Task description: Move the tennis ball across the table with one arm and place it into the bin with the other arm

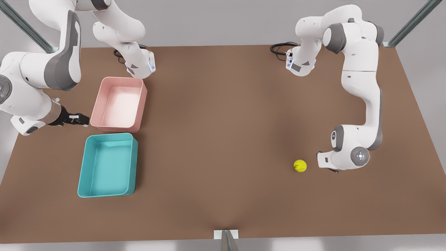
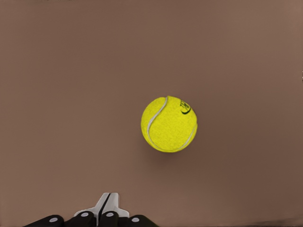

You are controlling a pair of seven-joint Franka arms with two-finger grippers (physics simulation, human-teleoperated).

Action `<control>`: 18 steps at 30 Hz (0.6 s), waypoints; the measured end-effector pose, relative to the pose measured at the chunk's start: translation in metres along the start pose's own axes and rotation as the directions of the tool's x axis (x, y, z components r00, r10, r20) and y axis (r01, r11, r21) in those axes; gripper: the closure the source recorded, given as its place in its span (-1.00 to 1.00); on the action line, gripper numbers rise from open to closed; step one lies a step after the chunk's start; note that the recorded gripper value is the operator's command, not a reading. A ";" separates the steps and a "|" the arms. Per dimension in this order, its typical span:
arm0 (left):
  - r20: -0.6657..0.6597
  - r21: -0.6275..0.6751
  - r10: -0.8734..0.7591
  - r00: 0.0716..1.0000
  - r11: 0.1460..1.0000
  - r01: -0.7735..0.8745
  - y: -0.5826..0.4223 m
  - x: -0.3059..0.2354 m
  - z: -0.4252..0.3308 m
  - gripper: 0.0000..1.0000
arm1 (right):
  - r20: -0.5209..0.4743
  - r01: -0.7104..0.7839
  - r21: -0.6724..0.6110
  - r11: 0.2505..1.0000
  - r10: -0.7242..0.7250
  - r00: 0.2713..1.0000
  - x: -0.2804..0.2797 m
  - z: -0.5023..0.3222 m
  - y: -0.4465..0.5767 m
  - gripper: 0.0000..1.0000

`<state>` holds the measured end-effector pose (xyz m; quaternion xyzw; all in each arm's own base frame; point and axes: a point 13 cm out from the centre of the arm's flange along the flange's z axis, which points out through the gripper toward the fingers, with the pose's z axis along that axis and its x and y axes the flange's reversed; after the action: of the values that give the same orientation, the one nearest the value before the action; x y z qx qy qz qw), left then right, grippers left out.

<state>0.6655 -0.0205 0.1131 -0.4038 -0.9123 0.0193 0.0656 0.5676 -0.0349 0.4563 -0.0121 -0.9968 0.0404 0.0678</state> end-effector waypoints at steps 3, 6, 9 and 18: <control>-0.009 -0.038 0.173 0.985 0.984 -0.173 0.009 -0.003 0.016 0.57 | -0.001 -0.001 0.000 1.000 0.001 1.000 0.000 0.001 0.000 -1.00; -0.022 -0.061 0.306 0.952 0.950 -0.307 0.009 0.001 0.028 0.57 | -0.002 -0.002 0.000 1.000 0.002 1.000 0.000 0.001 0.000 -1.00; -0.028 -0.083 0.412 0.911 0.907 -0.413 0.007 -0.005 0.032 0.57 | -0.003 -0.003 0.000 1.000 0.003 1.000 0.000 0.001 0.000 -1.00; -0.101 -0.090 0.613 0.784 0.779 -0.621 0.003 -0.005 0.052 0.57 | -0.002 -0.004 0.002 1.000 0.004 1.000 -0.001 0.002 0.000 -1.00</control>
<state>0.6639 -0.0218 0.0605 -0.6837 -0.7266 -0.0275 0.0616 0.5681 -0.0352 0.4547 -0.0141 -0.9967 0.0413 0.0689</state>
